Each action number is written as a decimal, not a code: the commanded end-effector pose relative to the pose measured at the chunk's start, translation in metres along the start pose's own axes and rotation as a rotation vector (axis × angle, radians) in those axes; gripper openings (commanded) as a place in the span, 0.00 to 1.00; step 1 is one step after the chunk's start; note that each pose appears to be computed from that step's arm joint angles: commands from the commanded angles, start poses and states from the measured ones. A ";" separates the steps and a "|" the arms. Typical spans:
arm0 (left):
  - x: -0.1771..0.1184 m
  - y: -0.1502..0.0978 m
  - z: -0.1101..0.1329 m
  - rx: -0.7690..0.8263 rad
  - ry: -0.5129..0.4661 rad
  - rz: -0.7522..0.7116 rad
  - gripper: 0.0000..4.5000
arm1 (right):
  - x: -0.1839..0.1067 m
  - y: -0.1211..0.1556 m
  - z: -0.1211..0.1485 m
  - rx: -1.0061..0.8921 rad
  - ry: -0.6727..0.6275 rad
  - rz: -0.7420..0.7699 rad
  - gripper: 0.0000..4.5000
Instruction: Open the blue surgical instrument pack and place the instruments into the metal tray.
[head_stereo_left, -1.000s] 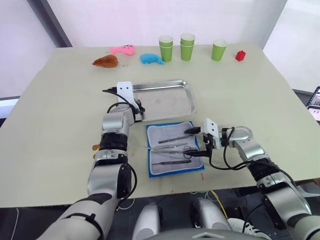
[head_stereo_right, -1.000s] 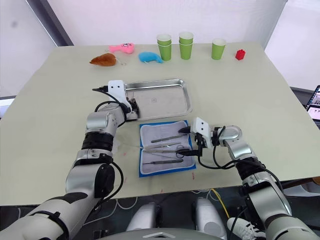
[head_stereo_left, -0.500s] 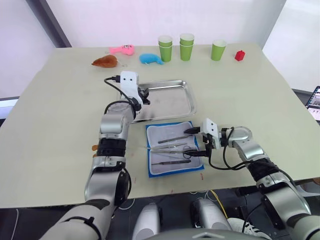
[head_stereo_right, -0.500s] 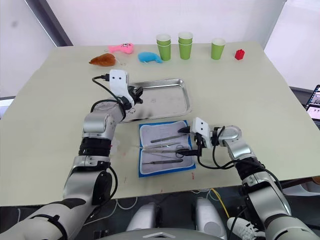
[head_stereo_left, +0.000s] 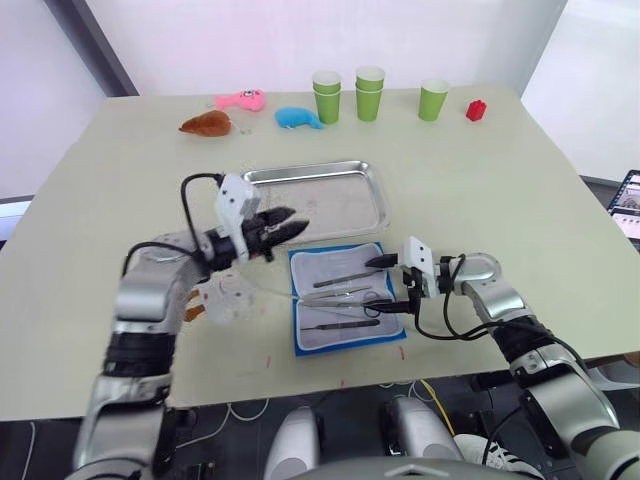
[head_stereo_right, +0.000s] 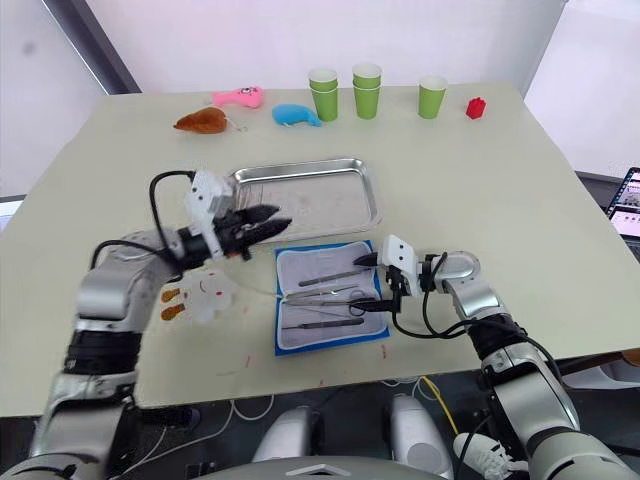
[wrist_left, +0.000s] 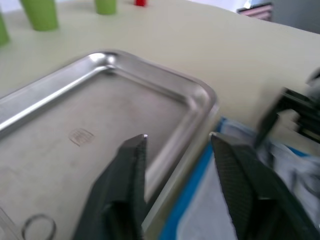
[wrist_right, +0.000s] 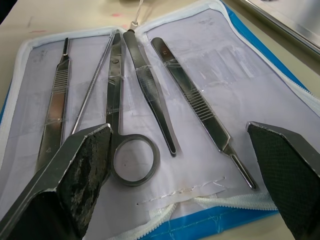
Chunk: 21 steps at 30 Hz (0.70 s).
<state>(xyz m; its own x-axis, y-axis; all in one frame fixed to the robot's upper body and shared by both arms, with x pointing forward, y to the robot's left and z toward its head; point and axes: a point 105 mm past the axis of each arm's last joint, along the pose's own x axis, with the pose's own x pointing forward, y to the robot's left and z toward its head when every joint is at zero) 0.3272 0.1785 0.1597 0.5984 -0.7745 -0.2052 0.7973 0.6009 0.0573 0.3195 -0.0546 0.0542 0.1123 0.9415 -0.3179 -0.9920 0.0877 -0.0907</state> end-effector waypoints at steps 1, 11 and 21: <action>-0.021 -0.015 0.014 0.092 0.001 -0.139 0.87 | 0.003 0.031 -0.069 0.186 0.225 0.063 1.00; -0.088 -0.031 0.014 0.284 0.173 -0.456 1.00 | 0.001 0.032 -0.071 0.187 0.229 0.063 1.00; -0.111 -0.038 0.020 0.334 0.273 -0.540 1.00 | -0.003 0.033 -0.073 0.192 0.225 0.057 1.00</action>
<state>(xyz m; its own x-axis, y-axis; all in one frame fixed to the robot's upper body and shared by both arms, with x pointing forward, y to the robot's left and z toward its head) 0.2396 0.2399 0.1933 0.1679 -0.8376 -0.5199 0.9817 0.0943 0.1652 0.3179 -0.0524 0.0550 0.0978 0.9441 -0.3149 -0.9927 0.0704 -0.0975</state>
